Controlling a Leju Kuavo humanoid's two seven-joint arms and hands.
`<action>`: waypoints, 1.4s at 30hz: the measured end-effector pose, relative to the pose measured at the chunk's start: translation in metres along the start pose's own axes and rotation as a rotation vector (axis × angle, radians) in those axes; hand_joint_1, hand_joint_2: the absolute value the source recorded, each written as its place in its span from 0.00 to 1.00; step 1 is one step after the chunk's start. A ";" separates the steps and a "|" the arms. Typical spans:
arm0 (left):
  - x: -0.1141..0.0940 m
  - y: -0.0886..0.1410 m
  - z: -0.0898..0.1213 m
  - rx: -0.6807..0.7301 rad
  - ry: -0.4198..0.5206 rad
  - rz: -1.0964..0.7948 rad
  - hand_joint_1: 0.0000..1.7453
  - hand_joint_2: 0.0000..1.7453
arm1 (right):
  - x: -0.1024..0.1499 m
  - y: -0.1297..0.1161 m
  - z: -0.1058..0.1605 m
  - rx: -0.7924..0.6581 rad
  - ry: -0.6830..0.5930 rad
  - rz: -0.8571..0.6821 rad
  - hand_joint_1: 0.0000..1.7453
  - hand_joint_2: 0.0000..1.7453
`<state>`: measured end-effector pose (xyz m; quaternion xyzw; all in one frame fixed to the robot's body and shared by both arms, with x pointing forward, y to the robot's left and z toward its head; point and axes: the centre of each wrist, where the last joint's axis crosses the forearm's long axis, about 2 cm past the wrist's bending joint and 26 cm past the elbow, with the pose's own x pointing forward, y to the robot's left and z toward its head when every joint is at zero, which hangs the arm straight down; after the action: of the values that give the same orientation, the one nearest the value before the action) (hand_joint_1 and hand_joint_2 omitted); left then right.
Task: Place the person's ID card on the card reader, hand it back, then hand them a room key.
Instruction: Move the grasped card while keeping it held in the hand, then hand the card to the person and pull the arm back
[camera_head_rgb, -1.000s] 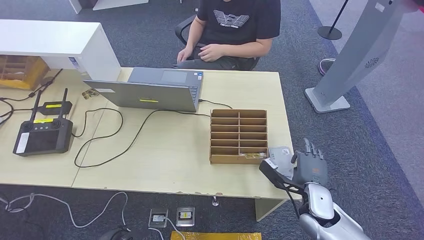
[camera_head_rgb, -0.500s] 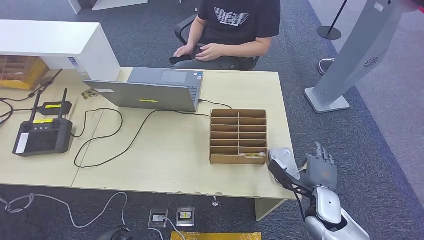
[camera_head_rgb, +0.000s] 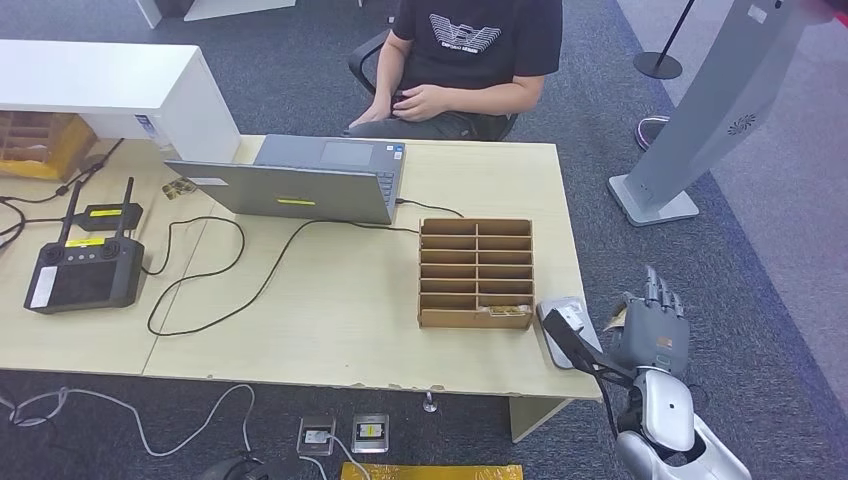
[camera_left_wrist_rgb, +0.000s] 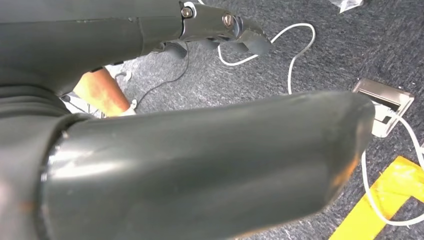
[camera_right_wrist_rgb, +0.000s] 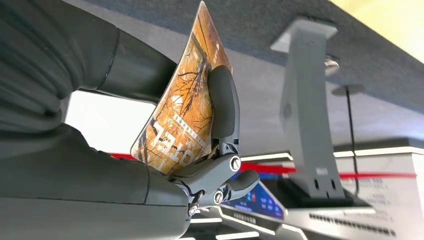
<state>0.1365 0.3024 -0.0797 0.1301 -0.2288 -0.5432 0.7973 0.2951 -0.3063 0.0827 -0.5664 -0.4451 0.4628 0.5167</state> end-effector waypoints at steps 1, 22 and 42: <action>0.000 0.000 0.000 0.000 0.000 -0.002 0.00 0.00 | 0.002 -0.005 -0.002 -0.027 -0.017 -0.002 1.00 1.00; 0.006 0.007 -0.002 -0.008 -0.031 -0.025 0.00 0.00 | 0.056 -0.118 -0.041 -0.394 -0.243 -0.130 1.00 1.00; 0.021 0.020 -0.006 -0.034 -0.075 -0.064 0.00 0.00 | 0.144 -0.102 -0.034 -0.298 -0.436 -0.181 1.00 1.00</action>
<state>0.1620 0.2904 -0.0716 0.1034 -0.2452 -0.5768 0.7723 0.3515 -0.1641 0.1762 -0.4812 -0.6576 0.4553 0.3589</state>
